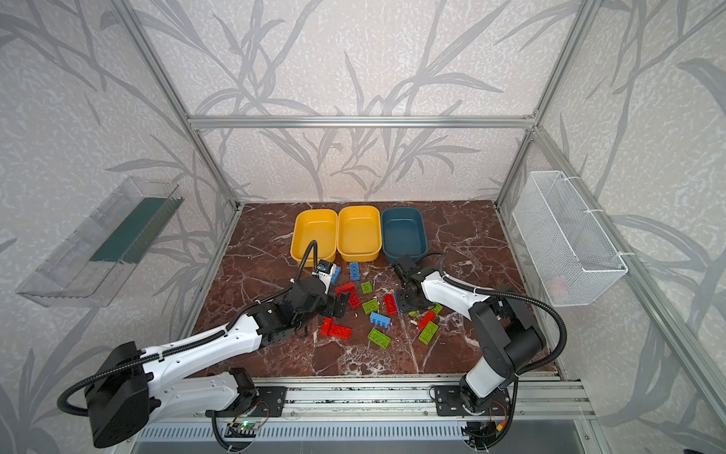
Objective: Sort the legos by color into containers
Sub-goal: 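Lower the right gripper and close it on a lime-green brick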
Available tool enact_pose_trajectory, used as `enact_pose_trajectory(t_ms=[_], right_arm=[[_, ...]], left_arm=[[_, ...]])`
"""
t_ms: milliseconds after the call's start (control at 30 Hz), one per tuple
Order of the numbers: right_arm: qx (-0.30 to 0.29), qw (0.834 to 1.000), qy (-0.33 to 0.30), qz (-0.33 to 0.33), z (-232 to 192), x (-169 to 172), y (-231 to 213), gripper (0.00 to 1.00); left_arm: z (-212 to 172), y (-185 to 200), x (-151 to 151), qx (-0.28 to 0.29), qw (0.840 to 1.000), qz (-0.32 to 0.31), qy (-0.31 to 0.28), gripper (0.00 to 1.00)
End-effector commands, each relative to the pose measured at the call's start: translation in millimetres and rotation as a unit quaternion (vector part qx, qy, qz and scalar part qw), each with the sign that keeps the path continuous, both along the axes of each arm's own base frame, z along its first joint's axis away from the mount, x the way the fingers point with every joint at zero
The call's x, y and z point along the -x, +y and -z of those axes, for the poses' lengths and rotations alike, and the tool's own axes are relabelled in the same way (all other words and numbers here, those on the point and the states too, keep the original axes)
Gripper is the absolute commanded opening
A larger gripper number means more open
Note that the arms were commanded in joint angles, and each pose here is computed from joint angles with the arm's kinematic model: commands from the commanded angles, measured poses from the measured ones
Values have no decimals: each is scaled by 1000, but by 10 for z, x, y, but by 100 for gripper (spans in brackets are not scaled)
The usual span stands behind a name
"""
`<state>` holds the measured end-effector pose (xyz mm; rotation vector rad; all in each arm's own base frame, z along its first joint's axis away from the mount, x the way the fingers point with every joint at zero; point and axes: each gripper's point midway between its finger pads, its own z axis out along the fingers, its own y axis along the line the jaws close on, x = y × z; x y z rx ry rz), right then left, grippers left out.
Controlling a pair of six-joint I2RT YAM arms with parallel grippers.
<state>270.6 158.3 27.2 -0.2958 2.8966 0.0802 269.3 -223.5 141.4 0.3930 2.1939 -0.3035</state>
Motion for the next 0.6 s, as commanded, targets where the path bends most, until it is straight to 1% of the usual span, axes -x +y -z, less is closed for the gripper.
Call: enact_pose_trajectory(t_ms=[0,167,400,567], right_arm=[[11,999,43,4,127,247,-101,37],[17,999,35,5,86,279,-158,36],[22,999,44,10,144,314,-182,31],[19,999,41,13,129,310,-181,30]], left_arm=[[-81,-60,-15,2,1000,8,-1,99],[-95,-82,-15,11,1000,9,-1,99],[-84,-54,5,9,1000,6,2,99],[-88,-21,22,10,1000,2,2,99]])
